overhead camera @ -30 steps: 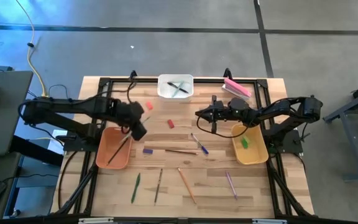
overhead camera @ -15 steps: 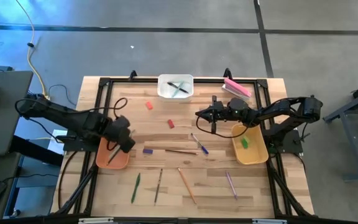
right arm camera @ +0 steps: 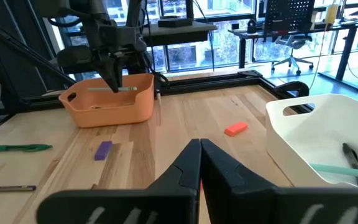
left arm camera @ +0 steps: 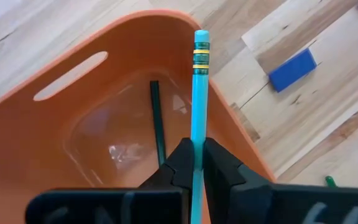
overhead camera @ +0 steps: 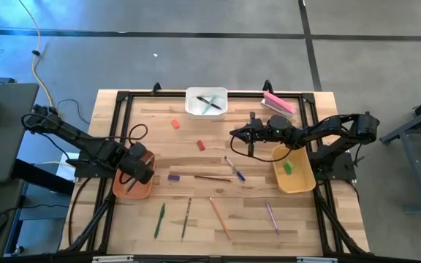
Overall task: Sort crayons/erasers/pens/pencils in bins
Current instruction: Put the light blue pencil into the orange bin, then put the blue pen into the white bin
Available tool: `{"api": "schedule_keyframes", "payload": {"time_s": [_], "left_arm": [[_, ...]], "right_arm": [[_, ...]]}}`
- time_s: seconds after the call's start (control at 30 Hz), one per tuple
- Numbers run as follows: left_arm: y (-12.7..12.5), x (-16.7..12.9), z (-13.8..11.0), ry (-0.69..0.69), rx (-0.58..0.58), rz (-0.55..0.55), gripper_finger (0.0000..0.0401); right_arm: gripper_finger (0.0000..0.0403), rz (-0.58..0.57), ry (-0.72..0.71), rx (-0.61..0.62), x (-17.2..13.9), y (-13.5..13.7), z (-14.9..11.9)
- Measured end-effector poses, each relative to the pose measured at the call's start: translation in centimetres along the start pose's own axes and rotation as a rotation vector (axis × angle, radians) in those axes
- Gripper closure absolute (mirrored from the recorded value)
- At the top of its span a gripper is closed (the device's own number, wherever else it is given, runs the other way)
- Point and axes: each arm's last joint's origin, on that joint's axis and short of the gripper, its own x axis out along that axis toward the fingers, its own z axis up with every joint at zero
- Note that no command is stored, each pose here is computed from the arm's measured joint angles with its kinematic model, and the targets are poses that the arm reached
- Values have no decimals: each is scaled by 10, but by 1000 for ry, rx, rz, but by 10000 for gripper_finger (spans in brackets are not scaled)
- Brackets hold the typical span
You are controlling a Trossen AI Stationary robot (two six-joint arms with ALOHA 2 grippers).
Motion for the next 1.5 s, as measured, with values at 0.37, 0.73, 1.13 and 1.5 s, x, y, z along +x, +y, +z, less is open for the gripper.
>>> {"api": "schedule_keyframes", "payload": {"time_s": [0.37,0.73,1.13,1.5], "left_arm": [[-6,9,-1,-4,-52,71,398],[-14,26,-4,37,-88,192,398],[-21,49,-8,42,-46,354,394],[-27,40,-4,62,88,343,321]], "right_arm": [[403,-5,3,1,0,0,0],[403,-6,3,1,0,0,0],[403,-6,-1,0,0,0,0],[403,-6,0,-10,0,0,0]]}}
